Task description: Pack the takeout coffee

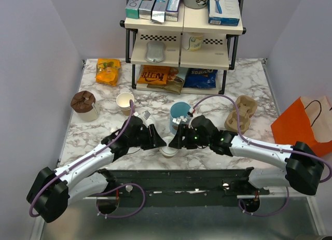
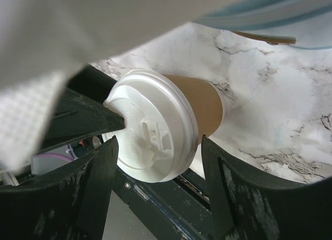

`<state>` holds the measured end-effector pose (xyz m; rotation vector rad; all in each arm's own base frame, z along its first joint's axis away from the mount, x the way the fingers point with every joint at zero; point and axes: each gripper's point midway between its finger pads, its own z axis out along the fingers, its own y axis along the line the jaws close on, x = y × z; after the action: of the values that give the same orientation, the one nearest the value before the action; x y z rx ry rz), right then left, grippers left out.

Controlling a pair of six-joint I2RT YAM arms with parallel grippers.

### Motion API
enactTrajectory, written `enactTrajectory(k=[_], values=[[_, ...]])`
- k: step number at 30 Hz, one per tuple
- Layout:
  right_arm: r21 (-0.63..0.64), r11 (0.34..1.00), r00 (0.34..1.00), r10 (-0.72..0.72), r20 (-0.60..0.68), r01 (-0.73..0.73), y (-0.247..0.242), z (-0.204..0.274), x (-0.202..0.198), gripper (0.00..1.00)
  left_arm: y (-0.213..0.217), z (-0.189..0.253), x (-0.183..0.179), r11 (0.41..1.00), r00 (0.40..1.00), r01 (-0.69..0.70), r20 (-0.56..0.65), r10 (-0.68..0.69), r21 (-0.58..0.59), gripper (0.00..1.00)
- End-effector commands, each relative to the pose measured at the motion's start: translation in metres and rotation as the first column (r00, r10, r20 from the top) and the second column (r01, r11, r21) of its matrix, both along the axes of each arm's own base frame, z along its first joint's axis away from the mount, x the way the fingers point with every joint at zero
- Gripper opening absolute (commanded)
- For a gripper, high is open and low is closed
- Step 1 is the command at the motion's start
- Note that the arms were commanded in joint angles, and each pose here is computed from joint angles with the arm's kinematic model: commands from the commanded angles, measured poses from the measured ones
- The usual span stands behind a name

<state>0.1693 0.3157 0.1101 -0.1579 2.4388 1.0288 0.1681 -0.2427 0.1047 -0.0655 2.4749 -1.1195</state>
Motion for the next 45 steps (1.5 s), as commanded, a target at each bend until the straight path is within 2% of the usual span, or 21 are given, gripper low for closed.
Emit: enactTrajectory(k=[1,4,13,17,22,27,30,37,45], values=[[-0.055,0.998,1.0,-0.004,0.011,0.005,-0.006,-0.001,0.0,0.74,0.0,-0.002,-0.002,1.0,1.0,0.011,-0.007,-0.011,0.007,0.49],[-0.062,0.998,1.0,0.0,0.016,0.001,-0.011,-0.001,-0.003,0.73,0.0,-0.002,-0.003,1.0,1.0,0.02,-0.008,-0.02,0.006,0.48],[-0.064,0.998,0.996,0.01,0.084,-0.005,-0.015,0.012,0.002,0.72,-0.002,-0.002,-0.002,1.0,1.0,0.021,-0.01,-0.021,0.002,0.54],[-0.052,0.997,0.996,0.059,0.064,-0.055,-0.004,0.012,-0.002,0.62,-0.002,-0.004,-0.003,1.0,1.0,0.025,-0.019,-0.024,0.003,0.54],[-0.011,0.997,0.996,0.082,0.047,-0.082,0.003,0.015,-0.007,0.55,-0.005,-0.004,-0.003,0.999,0.999,0.029,-0.021,-0.029,-0.014,0.57],[0.003,0.997,0.994,0.082,0.068,-0.082,0.003,0.023,-0.007,0.39,-0.007,-0.001,-0.004,0.999,0.999,0.038,-0.017,-0.038,-0.03,0.7],[0.001,0.996,0.994,0.088,0.068,-0.088,0.003,0.024,-0.008,0.36,-0.009,0.002,-0.004,0.998,0.999,0.045,-0.01,-0.045,-0.043,0.73],[-0.109,0.993,0.997,0.052,0.053,-0.046,-0.01,0.013,-0.002,0.35,-0.011,0.008,-0.003,0.997,0.999,0.049,-0.001,-0.049,-0.059,0.73],[-0.19,0.981,0.998,0.042,0.051,-0.032,-0.015,0.012,0.003,0.27,-0.014,0.015,-0.001,0.996,0.998,0.061,0.009,-0.061,-0.062,0.78]])
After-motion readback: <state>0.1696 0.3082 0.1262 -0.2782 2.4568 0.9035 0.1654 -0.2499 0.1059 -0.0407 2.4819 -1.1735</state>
